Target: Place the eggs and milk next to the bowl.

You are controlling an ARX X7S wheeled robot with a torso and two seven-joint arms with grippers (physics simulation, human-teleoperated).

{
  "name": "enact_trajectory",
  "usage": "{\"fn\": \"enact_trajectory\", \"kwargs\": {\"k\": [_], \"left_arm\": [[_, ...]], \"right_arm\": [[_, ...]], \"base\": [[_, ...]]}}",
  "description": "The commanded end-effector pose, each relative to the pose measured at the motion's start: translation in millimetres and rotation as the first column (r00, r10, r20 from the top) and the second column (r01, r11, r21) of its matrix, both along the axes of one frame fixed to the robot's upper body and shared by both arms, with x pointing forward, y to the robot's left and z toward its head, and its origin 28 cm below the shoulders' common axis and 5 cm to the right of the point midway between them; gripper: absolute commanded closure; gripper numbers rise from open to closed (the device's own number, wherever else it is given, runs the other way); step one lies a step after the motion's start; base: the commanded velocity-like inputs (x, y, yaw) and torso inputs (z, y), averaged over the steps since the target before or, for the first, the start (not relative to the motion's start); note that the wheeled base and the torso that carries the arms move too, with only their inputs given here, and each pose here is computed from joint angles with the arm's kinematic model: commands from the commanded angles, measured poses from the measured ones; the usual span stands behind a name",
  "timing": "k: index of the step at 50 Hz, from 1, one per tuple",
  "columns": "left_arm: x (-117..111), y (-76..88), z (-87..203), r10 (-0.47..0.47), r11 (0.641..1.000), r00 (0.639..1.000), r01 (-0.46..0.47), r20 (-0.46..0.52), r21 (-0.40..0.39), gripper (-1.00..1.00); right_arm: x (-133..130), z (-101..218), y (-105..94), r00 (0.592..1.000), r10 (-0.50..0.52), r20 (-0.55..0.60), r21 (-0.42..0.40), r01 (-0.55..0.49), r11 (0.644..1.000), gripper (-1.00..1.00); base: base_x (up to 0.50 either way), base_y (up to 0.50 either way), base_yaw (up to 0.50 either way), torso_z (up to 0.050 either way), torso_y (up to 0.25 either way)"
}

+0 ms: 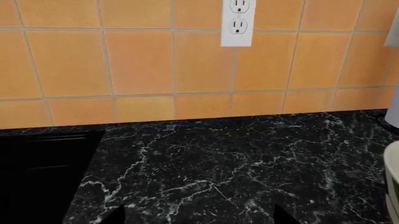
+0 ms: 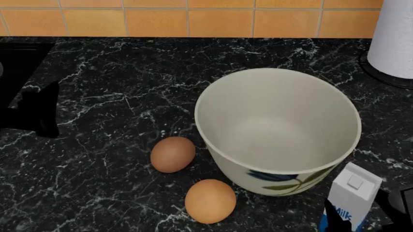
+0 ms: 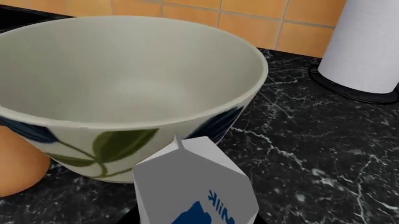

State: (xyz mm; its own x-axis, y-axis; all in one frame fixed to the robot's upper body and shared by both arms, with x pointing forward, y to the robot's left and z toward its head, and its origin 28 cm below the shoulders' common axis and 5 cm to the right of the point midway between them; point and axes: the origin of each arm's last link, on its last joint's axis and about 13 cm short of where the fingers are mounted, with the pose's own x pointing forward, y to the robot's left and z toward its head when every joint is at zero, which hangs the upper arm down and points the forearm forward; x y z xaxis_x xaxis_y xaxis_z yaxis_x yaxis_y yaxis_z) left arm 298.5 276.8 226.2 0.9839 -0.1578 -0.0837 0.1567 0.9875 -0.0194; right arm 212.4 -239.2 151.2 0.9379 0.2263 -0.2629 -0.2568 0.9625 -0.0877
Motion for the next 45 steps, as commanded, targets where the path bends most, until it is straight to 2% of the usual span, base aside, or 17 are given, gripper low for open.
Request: {"fn": "enact_trajectory", "kwargs": {"k": [1, 17, 18, 37, 45], "left_arm": [[-0.6, 2.7, -1.3, 0.009, 1.000, 1.000, -0.009, -0.001, -0.003, -1.00], [-1.3, 3.6, -2.3, 0.015, 1.000, 1.000, -0.015, -0.001, -0.006, -1.00], [-1.2, 3.5, -2.9, 0.014, 1.000, 1.000, -0.014, -0.001, -0.005, -1.00], [-2.9, 3.8, -1.6, 0.017, 1.000, 1.000, -0.017, -0.001, -0.007, -1.00], [-3.1, 3.0, -0.7, 0.015, 1.000, 1.000, -0.015, 0.002, -0.012, -1.00]], "right_arm": [[6.3, 4.0, 0.5, 0.999, 0.015, 0.037, -0.014, -0.014, 1.000, 1.00], [4.7, 0.9, -0.3, 1.000, 0.008, 0.029, -0.009, -0.008, 1.000, 1.00], [4.5, 0.8, -0.5, 1.000, 0.008, 0.026, -0.007, -0.008, 1.000, -1.00], [3.9, 3.2, 0.9, 0.999, 0.027, 0.019, -0.010, -0.027, 1.000, -1.00], [-9.2, 6.0, -3.2, 1.000, 0.012, 0.019, -0.015, -0.012, 1.000, -1.00]], "base": [[0.00, 0.00, 0.00, 0.000, 0.000], [0.00, 0.00, 0.00, 0.000, 0.000], [0.00, 0.00, 0.00, 0.000, 0.000], [0.00, 0.00, 0.00, 0.000, 0.000], [0.00, 0.00, 0.00, 0.000, 0.000]]}}
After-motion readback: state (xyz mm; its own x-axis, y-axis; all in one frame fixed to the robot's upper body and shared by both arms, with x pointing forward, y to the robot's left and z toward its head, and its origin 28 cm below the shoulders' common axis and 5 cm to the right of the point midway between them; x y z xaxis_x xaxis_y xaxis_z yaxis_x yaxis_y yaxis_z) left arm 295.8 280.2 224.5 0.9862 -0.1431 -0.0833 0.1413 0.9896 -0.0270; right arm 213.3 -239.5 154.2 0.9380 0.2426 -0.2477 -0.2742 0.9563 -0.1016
